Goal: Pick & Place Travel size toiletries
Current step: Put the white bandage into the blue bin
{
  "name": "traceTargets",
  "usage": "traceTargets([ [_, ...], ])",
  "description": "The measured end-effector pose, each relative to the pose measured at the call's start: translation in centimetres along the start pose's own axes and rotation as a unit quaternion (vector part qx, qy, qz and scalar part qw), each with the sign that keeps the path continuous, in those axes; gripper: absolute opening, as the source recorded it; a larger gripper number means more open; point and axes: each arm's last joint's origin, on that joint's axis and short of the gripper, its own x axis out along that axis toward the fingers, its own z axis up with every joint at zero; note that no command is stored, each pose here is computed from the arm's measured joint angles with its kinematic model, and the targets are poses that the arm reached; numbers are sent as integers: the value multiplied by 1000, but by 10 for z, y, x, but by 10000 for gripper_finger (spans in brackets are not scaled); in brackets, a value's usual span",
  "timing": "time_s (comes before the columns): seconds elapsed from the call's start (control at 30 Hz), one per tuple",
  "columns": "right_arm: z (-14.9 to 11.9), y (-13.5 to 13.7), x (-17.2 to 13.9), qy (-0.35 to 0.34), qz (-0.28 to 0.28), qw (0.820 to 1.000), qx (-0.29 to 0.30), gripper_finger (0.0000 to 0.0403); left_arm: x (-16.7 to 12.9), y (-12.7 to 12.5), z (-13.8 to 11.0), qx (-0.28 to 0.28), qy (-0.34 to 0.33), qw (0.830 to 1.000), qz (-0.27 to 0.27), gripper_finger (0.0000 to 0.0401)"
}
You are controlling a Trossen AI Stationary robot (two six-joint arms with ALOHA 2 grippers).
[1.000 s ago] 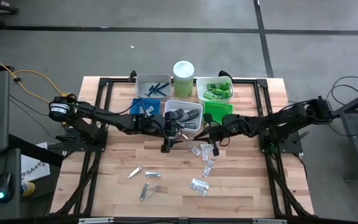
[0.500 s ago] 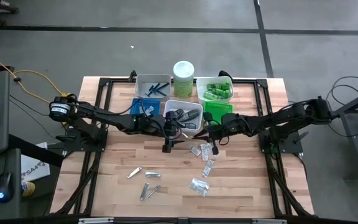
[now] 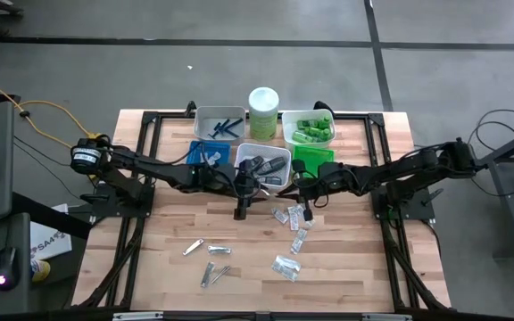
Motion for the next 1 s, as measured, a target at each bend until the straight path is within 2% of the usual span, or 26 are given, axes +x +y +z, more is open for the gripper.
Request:
traceTargets([
  [0.37,0,-1,0,3,-13,1000,0,3,0,0,-1,-13,5,1000,-2,12],
  [0.67,0,-1,0,5,-24,1000,5,6,0,0,-3,-10,14,1000,2,4],
  [0.73,0,-1,0,4,-20,999,27,18,0,0,-5,-8,27,1000,12,3],
  [0.83,2,-1,-3,6,-26,998,56,57,-1,2,-9,-6,50,998,38,2],
  [1.0,4,-4,-12,29,-78,995,60,140,-6,5,-13,1,88,992,93,2],
])
